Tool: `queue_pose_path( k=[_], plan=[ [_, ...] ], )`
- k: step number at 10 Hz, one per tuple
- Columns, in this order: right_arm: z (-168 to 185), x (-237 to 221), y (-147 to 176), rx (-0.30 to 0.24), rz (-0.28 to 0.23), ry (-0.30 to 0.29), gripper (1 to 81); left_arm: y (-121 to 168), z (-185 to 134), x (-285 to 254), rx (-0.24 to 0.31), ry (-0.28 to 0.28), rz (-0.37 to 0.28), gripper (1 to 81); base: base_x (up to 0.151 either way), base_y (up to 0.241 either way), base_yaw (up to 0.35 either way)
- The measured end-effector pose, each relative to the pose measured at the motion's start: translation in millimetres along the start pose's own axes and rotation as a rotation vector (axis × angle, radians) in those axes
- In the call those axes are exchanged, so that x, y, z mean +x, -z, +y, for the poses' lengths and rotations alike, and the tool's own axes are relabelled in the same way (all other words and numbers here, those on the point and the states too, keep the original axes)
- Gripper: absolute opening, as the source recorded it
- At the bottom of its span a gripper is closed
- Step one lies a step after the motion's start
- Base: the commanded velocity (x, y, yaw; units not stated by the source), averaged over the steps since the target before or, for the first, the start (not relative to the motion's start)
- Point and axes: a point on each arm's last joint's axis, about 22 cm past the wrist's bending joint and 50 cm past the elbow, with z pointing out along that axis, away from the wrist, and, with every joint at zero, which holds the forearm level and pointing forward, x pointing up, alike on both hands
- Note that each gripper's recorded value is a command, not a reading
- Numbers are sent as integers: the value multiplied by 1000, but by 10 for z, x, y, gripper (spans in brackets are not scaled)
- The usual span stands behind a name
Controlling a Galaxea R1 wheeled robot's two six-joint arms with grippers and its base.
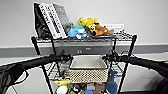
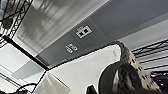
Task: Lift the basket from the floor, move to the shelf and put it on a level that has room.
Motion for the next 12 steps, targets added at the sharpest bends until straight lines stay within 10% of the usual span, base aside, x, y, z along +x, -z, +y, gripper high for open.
queue_pose_path(
  k=[2, 3, 4, 12],
  plan=[
    [13, 4, -6, -3, 2, -1, 10, -5, -12, 9, 3, 1, 1, 10, 0, 0, 0],
    [22, 3, -3, -2, 11, 7, 811, 12, -1, -9, -1, 0, -2, 10, 0, 0, 0],
    [-87, 20, -9, 16, 13, 11, 811, 35, 43, -18, -10, -8, 0, 811, 0, 0, 0],
    [92, -152, 320, 14, -23, -1, 811, 483, -69, 109, -3, -20, 24, 811, 0, 0, 0]
  ],
)
